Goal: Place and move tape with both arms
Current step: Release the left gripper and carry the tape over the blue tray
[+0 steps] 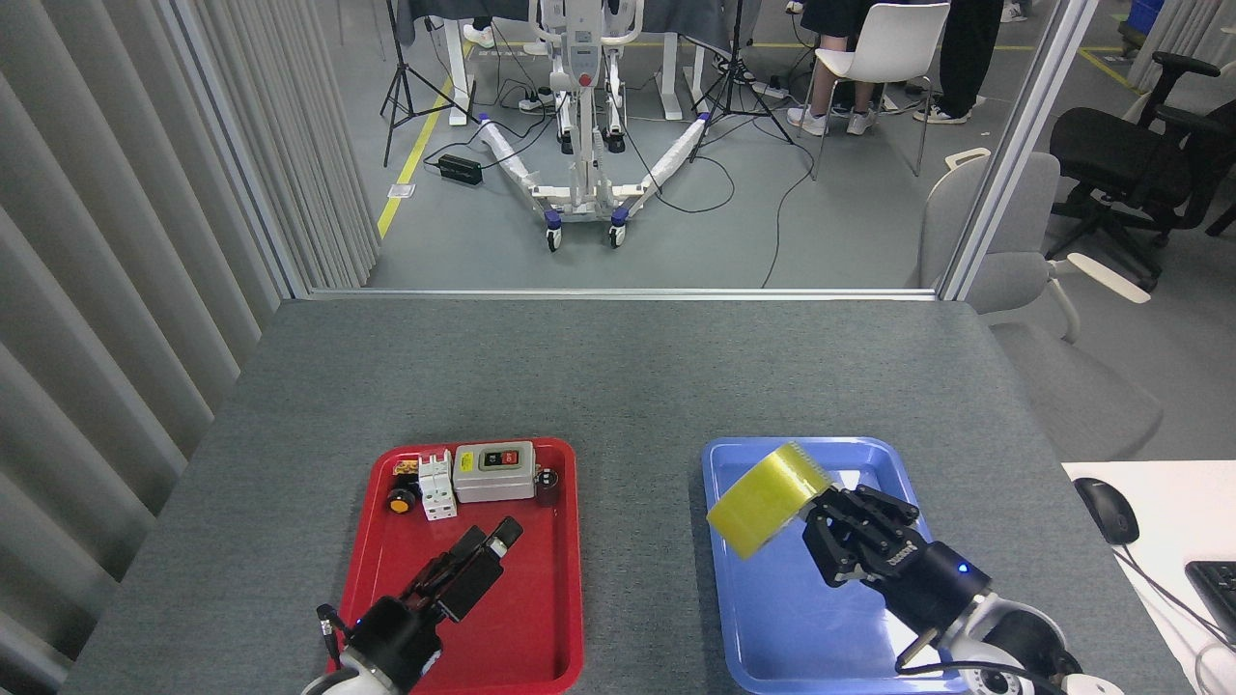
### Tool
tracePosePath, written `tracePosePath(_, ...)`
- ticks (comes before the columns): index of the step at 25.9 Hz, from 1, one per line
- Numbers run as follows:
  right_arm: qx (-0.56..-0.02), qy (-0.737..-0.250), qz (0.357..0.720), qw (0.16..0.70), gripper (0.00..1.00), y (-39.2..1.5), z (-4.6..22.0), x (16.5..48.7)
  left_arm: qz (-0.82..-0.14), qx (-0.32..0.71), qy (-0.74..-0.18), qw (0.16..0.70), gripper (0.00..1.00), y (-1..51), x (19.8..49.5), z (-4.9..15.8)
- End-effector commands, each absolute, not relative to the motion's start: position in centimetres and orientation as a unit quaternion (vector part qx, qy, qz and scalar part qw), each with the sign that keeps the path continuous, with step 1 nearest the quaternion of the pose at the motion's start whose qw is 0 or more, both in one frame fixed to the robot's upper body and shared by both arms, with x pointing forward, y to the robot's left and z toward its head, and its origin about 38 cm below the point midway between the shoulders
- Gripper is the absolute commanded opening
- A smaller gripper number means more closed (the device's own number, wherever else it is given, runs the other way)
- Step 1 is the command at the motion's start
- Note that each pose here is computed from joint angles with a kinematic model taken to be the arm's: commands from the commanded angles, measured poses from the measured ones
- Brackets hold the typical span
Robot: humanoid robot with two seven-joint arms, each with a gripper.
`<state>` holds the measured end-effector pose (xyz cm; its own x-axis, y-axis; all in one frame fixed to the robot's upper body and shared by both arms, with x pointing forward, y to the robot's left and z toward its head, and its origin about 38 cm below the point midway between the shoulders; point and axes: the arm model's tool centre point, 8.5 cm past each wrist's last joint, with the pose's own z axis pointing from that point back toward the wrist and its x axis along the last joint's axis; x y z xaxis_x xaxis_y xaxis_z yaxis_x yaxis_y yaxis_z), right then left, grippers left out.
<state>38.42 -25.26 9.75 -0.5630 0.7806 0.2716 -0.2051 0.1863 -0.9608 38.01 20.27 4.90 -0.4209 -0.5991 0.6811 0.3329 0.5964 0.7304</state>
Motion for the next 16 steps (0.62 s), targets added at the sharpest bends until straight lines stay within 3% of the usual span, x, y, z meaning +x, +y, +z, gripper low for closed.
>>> tracePosePath(1, -0.240, -0.608, 0.580, 0.486, 0.26, -28.9, 9.4, 38.7, -0.470, 0.320, -0.685, 0.456, 1.00, 21.3, 38.8, 6.6)
tracePosePath(3, -0.245, -0.571, 0.574, 0.533, 0.26, -30.4, 8.7, 39.1, -0.472, 0.445, -0.633, 0.422, 1.00, 20.9, 39.2, 7.3)
tracePosePath(6, -0.258, -0.493, 0.585, 0.590, 0.26, -33.7, 8.5, 39.5, -0.430, 0.530, -0.569, 0.458, 1.00, 21.1, 39.3, 7.3)
tracePosePath(10, -0.247, -0.399, 0.618, 0.630, 0.26, -35.2, 7.5, 39.7, -0.438, 0.517, -0.590, 0.439, 1.00, 20.4, 39.2, 8.1)
tracePosePath(16, -0.223, -0.336, 0.631, 0.662, 0.27, -35.0, 5.8, 39.2, -0.438, 0.517, -0.590, 0.440, 1.00, 20.4, 39.2, 7.9)
